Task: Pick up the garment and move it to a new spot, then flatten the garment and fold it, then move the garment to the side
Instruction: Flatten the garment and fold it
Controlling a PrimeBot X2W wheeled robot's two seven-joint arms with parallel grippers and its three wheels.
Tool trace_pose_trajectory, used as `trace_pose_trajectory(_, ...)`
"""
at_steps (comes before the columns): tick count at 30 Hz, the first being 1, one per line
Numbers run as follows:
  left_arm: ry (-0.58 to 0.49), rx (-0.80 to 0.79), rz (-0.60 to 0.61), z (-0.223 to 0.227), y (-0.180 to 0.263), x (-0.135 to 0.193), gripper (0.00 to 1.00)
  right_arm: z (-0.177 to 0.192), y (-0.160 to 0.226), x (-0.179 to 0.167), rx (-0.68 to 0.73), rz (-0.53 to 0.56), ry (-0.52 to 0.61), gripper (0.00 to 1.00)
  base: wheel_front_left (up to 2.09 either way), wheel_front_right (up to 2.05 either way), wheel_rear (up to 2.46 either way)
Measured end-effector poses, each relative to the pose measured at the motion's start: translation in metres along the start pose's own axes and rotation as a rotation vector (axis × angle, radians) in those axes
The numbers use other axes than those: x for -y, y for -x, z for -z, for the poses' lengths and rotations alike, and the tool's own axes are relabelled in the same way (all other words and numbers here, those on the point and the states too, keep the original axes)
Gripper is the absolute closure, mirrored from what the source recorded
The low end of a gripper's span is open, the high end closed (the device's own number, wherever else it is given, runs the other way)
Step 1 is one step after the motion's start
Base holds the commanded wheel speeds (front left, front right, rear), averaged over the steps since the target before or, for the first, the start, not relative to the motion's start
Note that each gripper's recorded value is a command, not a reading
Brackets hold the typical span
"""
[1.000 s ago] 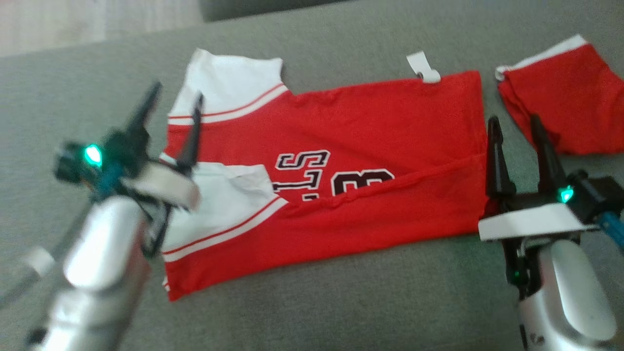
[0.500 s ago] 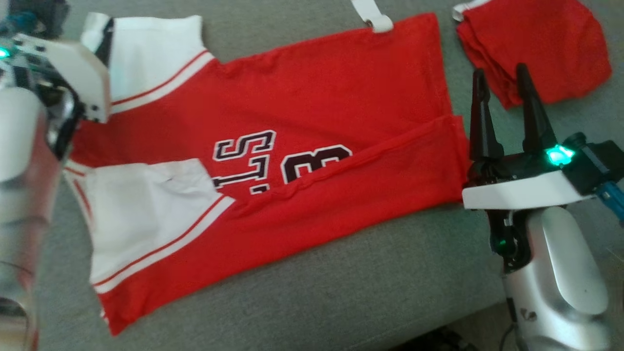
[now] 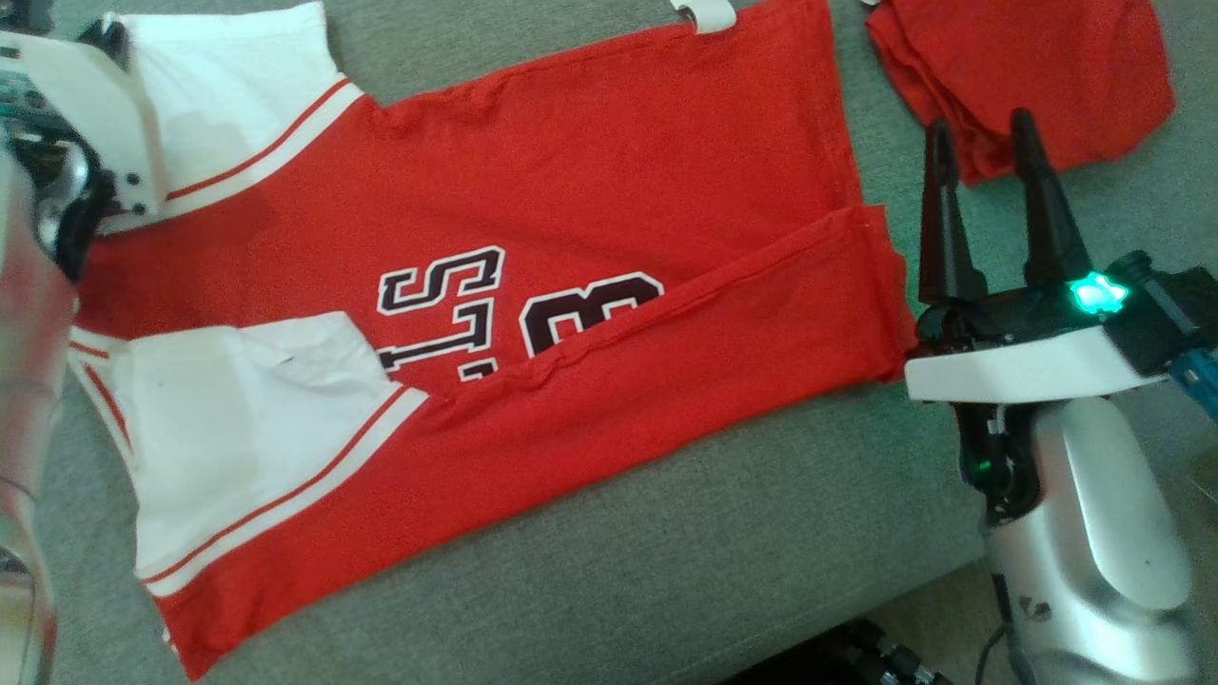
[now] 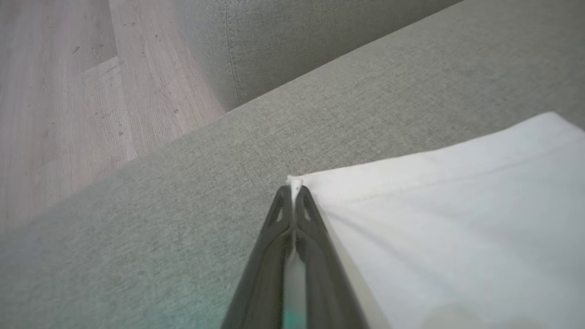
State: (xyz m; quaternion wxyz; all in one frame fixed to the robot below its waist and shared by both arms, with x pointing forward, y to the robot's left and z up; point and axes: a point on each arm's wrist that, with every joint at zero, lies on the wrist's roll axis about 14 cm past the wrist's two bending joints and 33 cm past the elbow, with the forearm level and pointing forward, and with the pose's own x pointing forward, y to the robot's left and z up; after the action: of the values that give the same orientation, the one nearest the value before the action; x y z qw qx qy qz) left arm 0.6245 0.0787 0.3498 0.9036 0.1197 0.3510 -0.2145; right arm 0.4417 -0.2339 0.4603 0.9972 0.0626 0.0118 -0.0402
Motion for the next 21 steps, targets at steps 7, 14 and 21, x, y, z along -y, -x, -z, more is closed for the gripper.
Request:
trace_pose_trajectory(7,0.009,0.084,-0.003,-0.007,0.012,-0.002,1.00,0.002,-0.003,-0.001,-0.006,-0.007,0.036,0.00,0.00,0.00,0.00)
trace_pose_trajectory(14,-0.007,0.364,-0.001,-0.055,0.049,0.005,1.00,0.004,-0.008,-0.006,-0.030,-0.032,0.101,0.00,0.00,0.00,0.00)
trace_pose_trajectory(21,-0.037,0.505,0.019,-0.059,0.090,0.022,1.00,0.004,-0.035,0.003,-0.139,-0.063,0.176,0.00,0.00,0.00,0.00)
